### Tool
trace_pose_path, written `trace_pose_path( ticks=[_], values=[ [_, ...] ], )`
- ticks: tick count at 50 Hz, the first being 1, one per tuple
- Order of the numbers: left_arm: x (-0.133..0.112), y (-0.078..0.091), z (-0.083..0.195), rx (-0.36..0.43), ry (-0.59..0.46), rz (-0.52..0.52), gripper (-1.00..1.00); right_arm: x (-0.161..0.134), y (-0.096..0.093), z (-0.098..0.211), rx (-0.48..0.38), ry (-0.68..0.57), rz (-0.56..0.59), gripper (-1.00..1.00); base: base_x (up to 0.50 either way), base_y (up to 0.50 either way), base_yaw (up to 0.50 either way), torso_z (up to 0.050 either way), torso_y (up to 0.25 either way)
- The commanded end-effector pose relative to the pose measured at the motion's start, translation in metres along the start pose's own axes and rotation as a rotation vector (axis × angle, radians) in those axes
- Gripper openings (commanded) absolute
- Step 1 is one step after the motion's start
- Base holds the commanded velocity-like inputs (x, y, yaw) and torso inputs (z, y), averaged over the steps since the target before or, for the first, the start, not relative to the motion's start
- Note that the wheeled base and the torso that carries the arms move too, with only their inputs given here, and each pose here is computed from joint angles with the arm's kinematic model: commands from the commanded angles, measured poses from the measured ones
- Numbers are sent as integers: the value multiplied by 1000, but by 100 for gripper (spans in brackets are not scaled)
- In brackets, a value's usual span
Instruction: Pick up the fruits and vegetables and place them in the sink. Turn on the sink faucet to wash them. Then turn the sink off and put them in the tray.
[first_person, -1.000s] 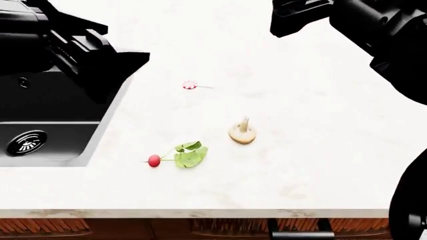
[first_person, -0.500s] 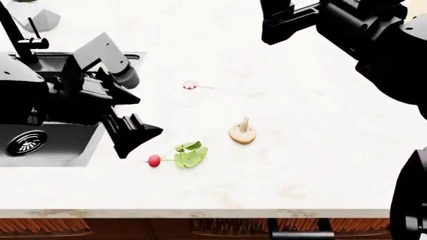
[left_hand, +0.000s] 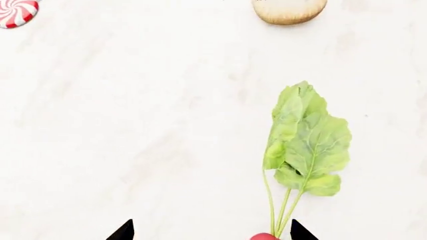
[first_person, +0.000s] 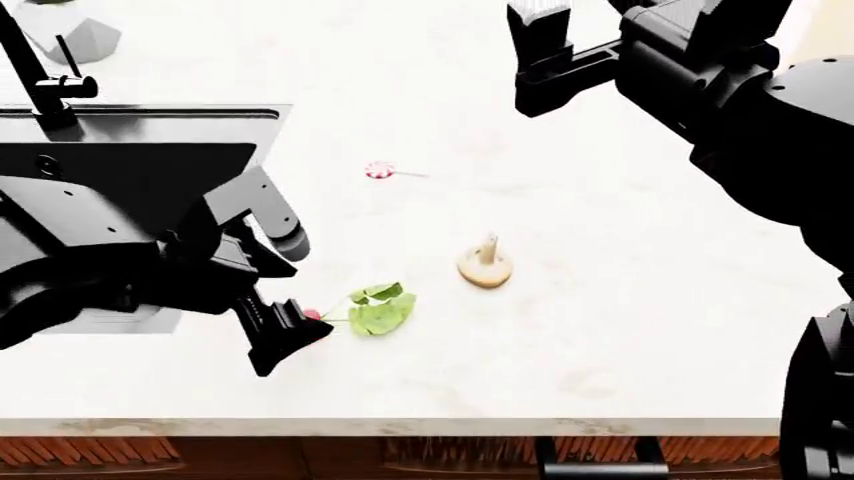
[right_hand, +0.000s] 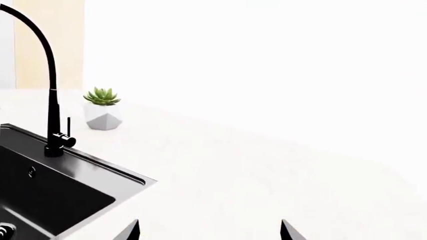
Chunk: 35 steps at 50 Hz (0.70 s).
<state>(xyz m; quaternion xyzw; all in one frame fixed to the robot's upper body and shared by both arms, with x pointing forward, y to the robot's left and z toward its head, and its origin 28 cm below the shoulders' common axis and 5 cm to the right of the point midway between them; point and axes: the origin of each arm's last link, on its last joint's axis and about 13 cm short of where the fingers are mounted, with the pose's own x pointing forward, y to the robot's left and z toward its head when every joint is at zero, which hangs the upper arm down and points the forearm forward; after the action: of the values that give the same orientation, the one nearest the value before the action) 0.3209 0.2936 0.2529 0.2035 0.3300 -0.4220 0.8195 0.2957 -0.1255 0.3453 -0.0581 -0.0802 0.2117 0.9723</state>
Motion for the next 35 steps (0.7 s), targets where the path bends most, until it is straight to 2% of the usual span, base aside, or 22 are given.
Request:
trace_pose_path(
  ticks=[1,14,15,28,35],
  values=[
    [21,-3,-7,8,45,-42,100,0,-1,-8,7,19,2,100,0,0,0,0,0],
    [20,-18,-12,-8,109,-128,100,-2,1,-10,12,16,6,100,0,0,0,0,0],
    [20,-19,-13,-7,116,-137,-100,-2,1,-10,12,16,6,100,0,0,0,0,0],
    [12,-24,-12,-12,123,-183,-100,1,1,-11,12,14,5,100,0,0,0,-1,0],
    [-21,-28,6,0,7,-113,-100,-1,0,-10,16,44,2,100,0,0,0,0,0]
  ],
)
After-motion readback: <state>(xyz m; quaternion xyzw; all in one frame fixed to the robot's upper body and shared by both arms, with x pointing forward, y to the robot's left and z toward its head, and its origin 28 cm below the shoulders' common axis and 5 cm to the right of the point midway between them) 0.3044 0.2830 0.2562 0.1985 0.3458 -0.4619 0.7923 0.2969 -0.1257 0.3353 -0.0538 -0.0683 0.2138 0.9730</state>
